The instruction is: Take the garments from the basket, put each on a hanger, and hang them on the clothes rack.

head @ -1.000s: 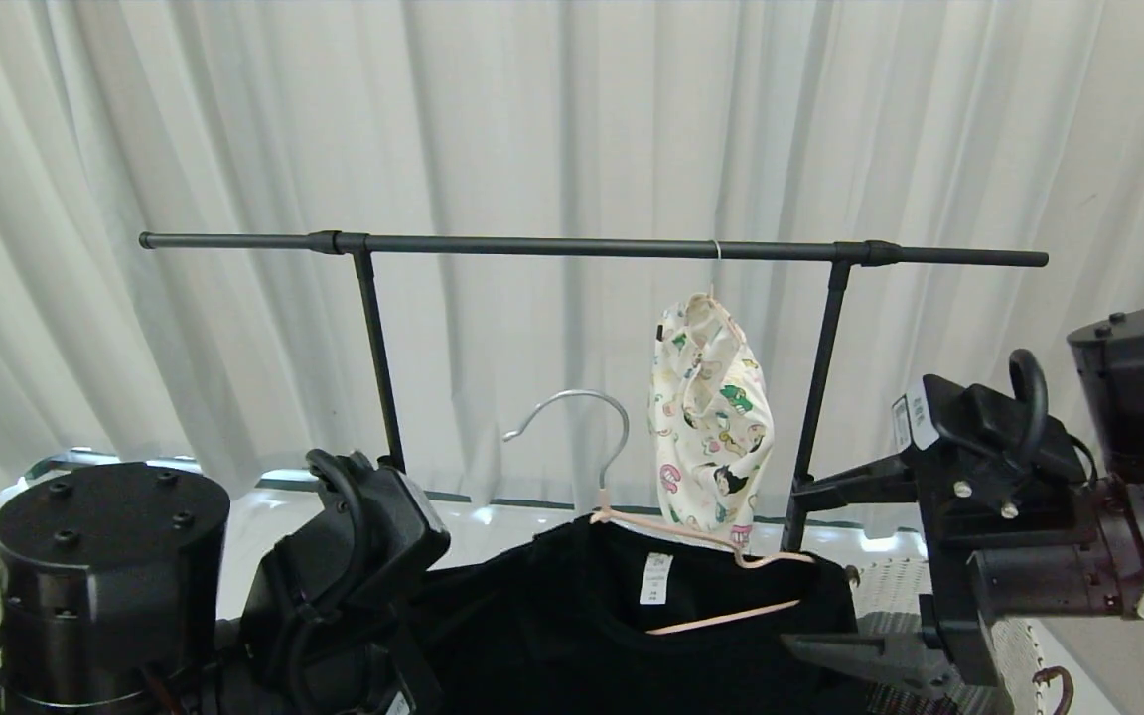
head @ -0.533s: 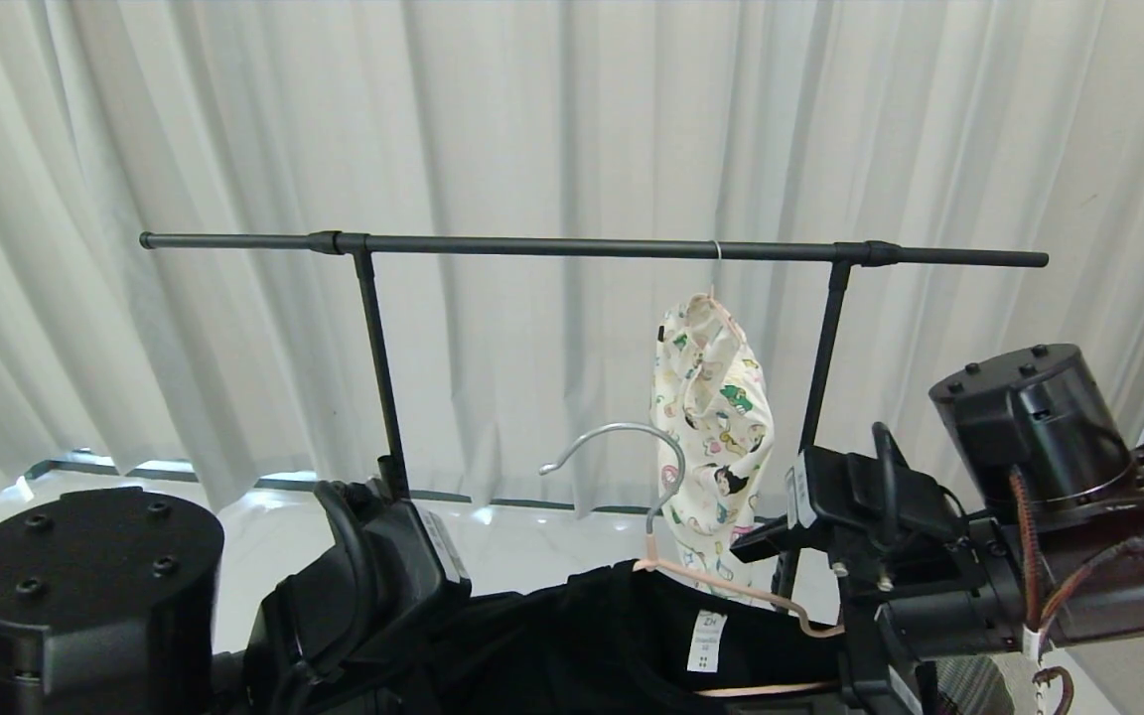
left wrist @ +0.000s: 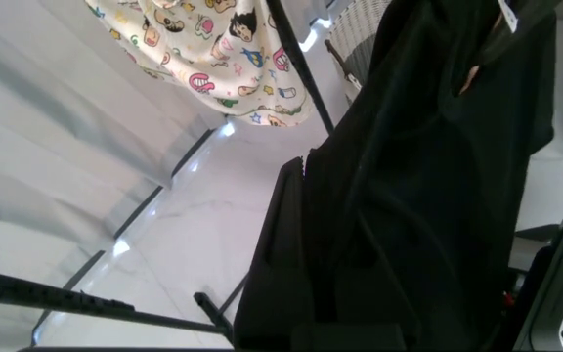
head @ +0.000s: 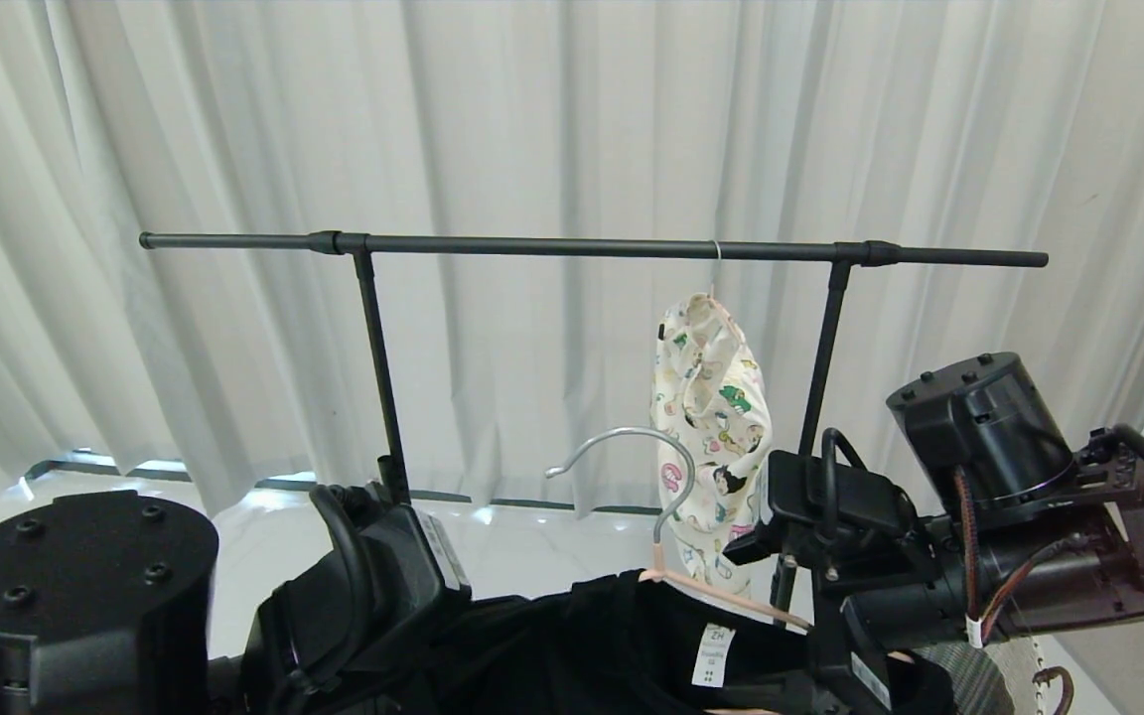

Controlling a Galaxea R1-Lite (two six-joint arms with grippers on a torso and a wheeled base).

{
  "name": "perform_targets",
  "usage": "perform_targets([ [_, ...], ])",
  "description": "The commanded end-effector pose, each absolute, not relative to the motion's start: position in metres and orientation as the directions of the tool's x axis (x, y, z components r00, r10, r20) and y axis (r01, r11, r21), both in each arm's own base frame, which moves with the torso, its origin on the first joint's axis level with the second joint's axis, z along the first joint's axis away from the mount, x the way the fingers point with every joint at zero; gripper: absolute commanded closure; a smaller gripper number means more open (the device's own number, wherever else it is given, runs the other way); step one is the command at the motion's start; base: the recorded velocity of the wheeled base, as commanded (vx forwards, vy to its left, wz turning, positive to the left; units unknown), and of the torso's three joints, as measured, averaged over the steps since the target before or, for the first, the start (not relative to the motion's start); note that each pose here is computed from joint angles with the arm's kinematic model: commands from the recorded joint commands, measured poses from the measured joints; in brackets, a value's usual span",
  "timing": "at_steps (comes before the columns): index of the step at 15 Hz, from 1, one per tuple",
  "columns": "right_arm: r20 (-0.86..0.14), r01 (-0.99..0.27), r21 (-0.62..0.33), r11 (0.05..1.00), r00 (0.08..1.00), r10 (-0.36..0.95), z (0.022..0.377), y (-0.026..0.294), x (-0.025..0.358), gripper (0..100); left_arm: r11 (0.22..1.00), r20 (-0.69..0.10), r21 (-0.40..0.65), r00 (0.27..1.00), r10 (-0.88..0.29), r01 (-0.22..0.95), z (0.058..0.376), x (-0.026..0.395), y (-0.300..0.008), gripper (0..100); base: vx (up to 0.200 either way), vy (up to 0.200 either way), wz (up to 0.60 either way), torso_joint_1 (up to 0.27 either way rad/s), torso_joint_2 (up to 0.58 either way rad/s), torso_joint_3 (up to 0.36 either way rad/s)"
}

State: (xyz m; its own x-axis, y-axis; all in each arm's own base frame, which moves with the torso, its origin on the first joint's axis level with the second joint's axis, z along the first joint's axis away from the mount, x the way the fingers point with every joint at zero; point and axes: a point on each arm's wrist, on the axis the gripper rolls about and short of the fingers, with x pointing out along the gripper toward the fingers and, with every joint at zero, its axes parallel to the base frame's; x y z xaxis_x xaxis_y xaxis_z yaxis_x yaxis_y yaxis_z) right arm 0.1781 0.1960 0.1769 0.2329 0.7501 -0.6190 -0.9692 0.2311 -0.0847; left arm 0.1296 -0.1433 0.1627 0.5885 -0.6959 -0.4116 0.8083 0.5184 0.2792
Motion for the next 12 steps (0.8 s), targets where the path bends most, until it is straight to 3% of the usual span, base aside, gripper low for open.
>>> perform_targets([
  [1,-0.617,-0.969,-0.088,0.231,0.234,0.752,0.177,0.197,0.178,100,0.519,-0.412,0.279,0.589,-0.696,0.808,0.162,0.130,-0.143,100,0.000,0.000,0.00,0.000,0.00,0.000],
  [9,-0.579,-0.968,-0.155,0.195,0.249,0.776,0.190,0.193,0.174,100,0.497,-0.416,0.280,0.570,-0.708,0.821,0.162,0.126,-0.148,100,0.000,0.000,0.00,0.000,0.00,0.000],
  [10,-0.575,-0.968,-0.183,0.173,0.248,0.780,0.191,0.191,0.173,100,0.497,-0.418,0.279,0.570,-0.708,0.822,0.161,0.126,-0.148,0,0.000,0.000,0.00,0.000,0.00,0.000],
  [12,-0.561,-0.961,-0.240,0.138,0.253,0.788,0.195,0.187,0.172,100,0.504,-0.420,0.282,0.577,-0.700,0.817,0.160,0.126,-0.146,0,0.000,0.000,0.00,0.000,0.00,0.000],
])
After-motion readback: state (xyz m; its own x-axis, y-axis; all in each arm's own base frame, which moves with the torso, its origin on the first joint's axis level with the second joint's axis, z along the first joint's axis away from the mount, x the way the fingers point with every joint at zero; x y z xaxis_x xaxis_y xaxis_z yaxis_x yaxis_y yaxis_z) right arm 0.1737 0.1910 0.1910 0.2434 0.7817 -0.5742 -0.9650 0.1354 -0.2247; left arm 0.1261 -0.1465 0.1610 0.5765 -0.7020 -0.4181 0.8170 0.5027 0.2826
